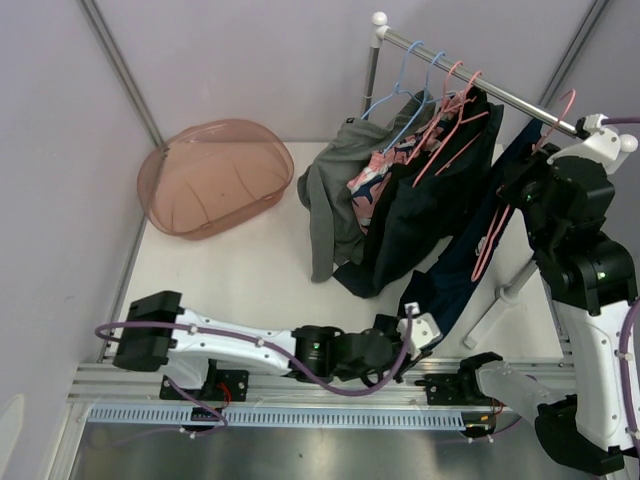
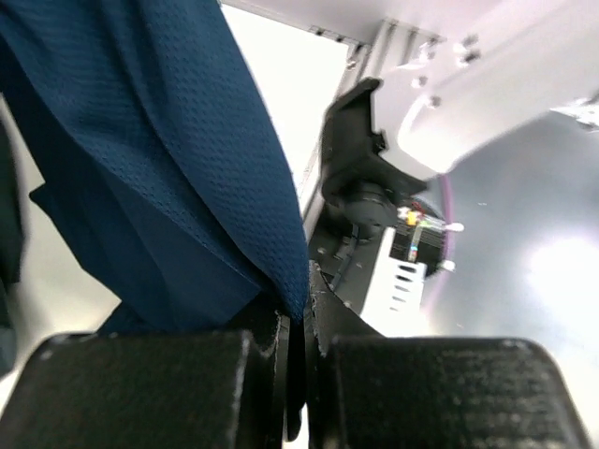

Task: Remove the shorts from the hanger

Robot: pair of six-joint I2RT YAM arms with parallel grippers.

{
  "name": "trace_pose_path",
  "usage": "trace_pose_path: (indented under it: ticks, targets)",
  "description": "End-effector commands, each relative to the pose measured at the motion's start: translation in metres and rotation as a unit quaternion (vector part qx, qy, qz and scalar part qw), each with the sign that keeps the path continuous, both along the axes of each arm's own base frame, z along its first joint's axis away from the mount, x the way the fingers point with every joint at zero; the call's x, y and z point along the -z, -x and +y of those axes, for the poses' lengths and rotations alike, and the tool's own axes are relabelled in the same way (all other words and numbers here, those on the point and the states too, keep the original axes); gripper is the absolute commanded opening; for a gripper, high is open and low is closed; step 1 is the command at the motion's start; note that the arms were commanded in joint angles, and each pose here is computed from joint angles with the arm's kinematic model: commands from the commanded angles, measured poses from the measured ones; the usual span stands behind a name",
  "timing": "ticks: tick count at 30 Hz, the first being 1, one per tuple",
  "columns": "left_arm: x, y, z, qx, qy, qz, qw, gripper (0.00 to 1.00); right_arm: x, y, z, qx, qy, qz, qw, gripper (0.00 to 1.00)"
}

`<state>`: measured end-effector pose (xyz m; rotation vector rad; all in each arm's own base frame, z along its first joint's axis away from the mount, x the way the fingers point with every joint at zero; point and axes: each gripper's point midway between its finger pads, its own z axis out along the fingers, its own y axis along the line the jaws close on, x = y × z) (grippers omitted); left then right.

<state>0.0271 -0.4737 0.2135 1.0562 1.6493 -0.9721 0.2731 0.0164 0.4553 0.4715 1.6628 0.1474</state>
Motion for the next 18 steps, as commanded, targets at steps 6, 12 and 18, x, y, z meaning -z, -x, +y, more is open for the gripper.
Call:
trace_pose_path:
  ticks: [6, 12, 18]
  targets:
    - [-0.048, -0.099, -0.034, -0.097, 0.025, -0.02, 0.995, 0.0, -0.062, 0.067, 0.017, -0.081, -0.109, -0.083, 0.987, 0.0]
    - [-0.095, -0.179, -0.036, -0.189, 0.03, -0.033, 0.981, 0.0, -0.022, 0.117, 0.054, -0.18, -0.192, 0.002, 0.965, 0.0]
    - [-0.144, -0.219, -0.032, -0.212, 0.07, -0.029, 0.974, 0.0, 0.003, 0.154, 0.084, -0.259, -0.26, 0.057, 0.929, 0.0]
